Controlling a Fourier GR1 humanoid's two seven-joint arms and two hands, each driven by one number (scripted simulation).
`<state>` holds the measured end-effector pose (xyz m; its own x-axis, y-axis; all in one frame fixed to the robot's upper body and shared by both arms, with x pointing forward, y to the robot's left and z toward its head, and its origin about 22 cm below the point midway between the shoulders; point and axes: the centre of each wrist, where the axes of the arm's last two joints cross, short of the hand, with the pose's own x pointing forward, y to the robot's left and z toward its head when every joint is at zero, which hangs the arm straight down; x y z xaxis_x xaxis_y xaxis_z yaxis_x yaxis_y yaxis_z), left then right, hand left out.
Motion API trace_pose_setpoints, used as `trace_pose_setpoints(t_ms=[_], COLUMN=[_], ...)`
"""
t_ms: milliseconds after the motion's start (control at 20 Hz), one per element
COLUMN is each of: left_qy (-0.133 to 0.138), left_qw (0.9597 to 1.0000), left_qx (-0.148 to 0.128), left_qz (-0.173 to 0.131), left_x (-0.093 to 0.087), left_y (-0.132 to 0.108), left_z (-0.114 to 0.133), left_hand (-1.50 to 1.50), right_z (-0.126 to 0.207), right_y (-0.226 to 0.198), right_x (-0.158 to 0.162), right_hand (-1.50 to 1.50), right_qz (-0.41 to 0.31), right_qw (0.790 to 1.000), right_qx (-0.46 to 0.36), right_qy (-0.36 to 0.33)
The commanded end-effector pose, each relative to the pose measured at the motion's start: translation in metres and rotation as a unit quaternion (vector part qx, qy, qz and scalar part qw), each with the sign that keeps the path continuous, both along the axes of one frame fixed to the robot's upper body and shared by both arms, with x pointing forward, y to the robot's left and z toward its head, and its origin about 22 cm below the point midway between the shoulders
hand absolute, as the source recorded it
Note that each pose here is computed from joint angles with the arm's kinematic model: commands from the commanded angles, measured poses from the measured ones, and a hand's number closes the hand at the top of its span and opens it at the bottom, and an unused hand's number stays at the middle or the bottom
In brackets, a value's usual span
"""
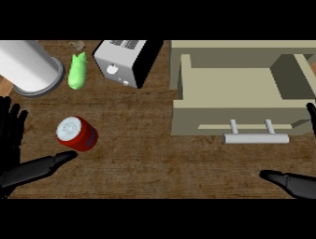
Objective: Pick up the can, place it into the drawer and close the drawer
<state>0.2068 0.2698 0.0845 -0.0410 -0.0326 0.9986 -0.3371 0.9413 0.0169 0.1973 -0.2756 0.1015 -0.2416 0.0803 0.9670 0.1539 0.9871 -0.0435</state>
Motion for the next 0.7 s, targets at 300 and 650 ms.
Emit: trace_pose_setpoints(t_ms=[300,650], left_qy=[0.037,0.046], left_qw=[0.9991,0.9982], left_qx=[0.011,0.009], left_qz=[0.019,0.036], left_x=[-0.011,0.009], left_y=[-0.008,-0.010], left_z=[-0.066,-0.109], left_hand=[-1.50,-1.50], right_z=[0.010,0.012], right_y=[-0.007,-0.009], right_x=[-0.003,-0.020], right_hand=[-1.50,-1.50], right_qz=[0.000,0.003], right_qw=[1.000,1.000], right_qx=[0.000,-0.008], right_qy=[-0.010,-0.012])
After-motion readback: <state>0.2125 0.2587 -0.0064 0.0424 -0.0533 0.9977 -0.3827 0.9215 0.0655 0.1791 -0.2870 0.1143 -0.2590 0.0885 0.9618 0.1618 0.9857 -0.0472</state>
